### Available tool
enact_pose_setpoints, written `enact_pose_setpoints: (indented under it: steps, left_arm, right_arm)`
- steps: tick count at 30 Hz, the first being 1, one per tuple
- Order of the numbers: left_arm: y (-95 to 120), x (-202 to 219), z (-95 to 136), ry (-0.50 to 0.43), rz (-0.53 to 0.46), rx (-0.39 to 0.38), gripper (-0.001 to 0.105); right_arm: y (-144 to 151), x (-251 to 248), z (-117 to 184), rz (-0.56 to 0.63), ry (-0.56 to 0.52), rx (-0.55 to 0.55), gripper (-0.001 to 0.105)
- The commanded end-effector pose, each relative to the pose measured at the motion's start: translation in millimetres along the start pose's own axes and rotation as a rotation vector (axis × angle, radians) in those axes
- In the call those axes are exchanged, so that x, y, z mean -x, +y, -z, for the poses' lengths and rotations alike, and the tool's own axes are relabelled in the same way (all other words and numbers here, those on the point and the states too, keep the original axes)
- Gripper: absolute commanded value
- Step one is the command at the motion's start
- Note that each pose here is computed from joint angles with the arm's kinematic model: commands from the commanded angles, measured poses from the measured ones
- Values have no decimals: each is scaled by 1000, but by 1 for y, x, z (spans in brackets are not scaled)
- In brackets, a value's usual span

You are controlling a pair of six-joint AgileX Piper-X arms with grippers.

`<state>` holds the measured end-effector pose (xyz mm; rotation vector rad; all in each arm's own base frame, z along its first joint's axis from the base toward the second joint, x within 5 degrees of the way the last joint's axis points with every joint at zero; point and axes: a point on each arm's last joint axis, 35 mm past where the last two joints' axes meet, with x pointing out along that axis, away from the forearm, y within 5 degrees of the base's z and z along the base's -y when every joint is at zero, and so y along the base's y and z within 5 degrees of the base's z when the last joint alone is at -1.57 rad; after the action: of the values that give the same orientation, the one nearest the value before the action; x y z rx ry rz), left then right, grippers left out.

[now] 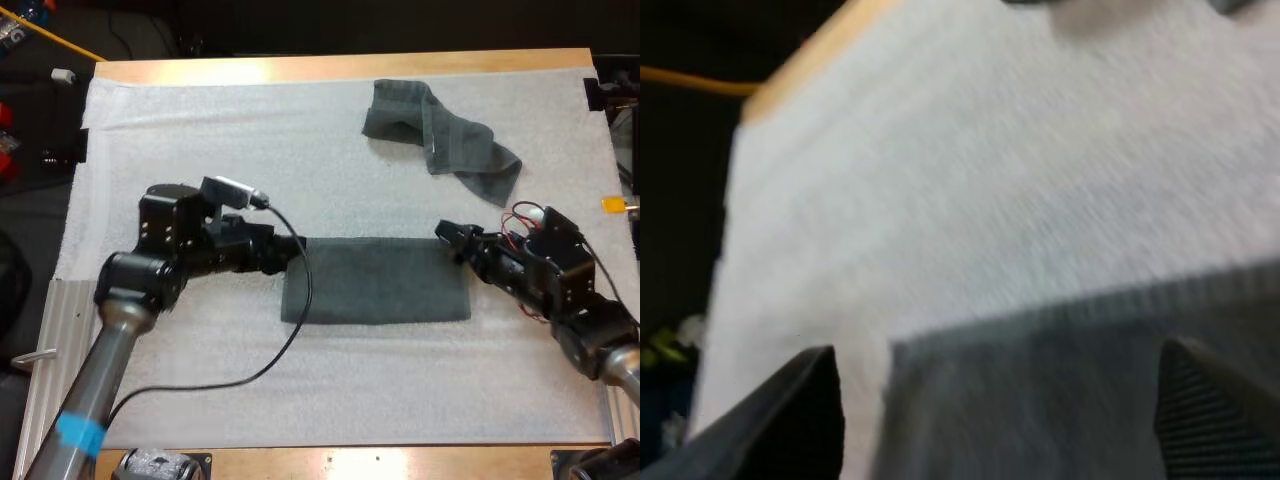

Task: Pick towel from pile, fold and stack

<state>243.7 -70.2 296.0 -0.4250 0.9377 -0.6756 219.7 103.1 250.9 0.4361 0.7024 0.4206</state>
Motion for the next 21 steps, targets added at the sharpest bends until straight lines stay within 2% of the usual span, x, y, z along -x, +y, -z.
enact_pose_setpoints:
  steps: [1,8,14,21]
  left_arm:
    - [-7,10,1,-14,-9,-15,61]
    - [-34,55,28,-18,-14,-14,62]
    - [-46,79,51,6,-20,4,62]
    - [-55,97,67,-10,-32,-3,62]
  right_arm:
    - [2,10,-1,24,58,38,64]
    - [16,53,-9,84,175,131,64]
    - [23,82,-11,128,252,179,64]
    - [23,95,-9,180,277,221,64]
